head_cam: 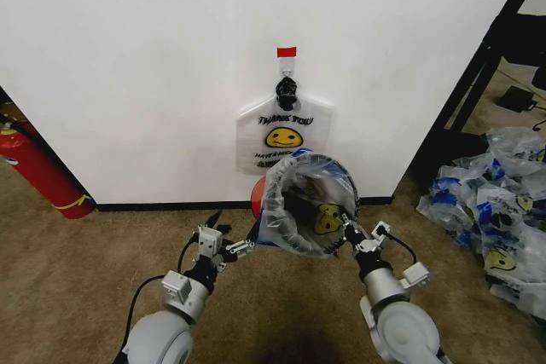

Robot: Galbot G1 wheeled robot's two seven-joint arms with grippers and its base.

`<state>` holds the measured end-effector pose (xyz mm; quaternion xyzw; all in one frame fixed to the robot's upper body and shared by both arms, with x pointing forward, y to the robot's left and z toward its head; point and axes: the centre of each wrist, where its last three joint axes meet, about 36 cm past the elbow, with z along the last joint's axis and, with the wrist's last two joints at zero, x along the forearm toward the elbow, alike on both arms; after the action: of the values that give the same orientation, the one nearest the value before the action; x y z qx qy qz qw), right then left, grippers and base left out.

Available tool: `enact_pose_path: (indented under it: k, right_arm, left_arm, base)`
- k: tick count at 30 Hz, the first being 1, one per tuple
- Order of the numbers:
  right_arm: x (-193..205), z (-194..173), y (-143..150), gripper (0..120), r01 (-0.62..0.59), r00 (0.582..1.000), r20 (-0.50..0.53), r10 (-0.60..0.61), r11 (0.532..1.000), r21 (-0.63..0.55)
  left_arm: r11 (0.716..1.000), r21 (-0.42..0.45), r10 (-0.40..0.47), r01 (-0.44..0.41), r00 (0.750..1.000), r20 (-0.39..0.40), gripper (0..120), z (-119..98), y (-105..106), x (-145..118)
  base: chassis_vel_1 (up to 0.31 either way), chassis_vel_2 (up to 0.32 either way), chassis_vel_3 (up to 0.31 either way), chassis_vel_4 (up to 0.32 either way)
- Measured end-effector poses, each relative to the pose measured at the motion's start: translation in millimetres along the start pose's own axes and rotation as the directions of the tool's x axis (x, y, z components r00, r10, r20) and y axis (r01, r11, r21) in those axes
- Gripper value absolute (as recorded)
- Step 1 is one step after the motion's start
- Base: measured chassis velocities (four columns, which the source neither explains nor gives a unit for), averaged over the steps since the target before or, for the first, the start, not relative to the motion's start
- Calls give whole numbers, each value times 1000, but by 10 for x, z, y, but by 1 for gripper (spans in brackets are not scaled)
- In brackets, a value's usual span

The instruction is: Pick up the garbage bag from the wall and place it over the trash bin.

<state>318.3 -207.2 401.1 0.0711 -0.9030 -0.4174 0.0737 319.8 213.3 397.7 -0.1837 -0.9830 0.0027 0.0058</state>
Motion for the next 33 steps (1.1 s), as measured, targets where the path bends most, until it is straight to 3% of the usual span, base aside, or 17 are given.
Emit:
enact_pose_path:
  k: [8,20,27,33]
  right_arm:
    - [138,9,225,0,-25,998,-53,23,999,-33]
    - [78,-58,264,0,-124,990,-76,120,991,-51]
    - [-134,-43,123,0,-223,973,-78,219,974,-41]
    - [-149,-28,97,0,-215,974,-76,211,976,-39]
  left_arm:
    - [1000,-19,-16,16,1000,20,100,126,103,-119]
    - [992,-33,128,-125,987,100,100,179,195,-59]
    - [916,-124,399,-382,903,159,100,256,321,-57]
    - [915,-141,398,-378,904,157,100,295,387,-99]
  base:
    - [0,0,0,0]
    - [0,0,0,0]
    - [0,0,0,0]
    - [0,0,0,0]
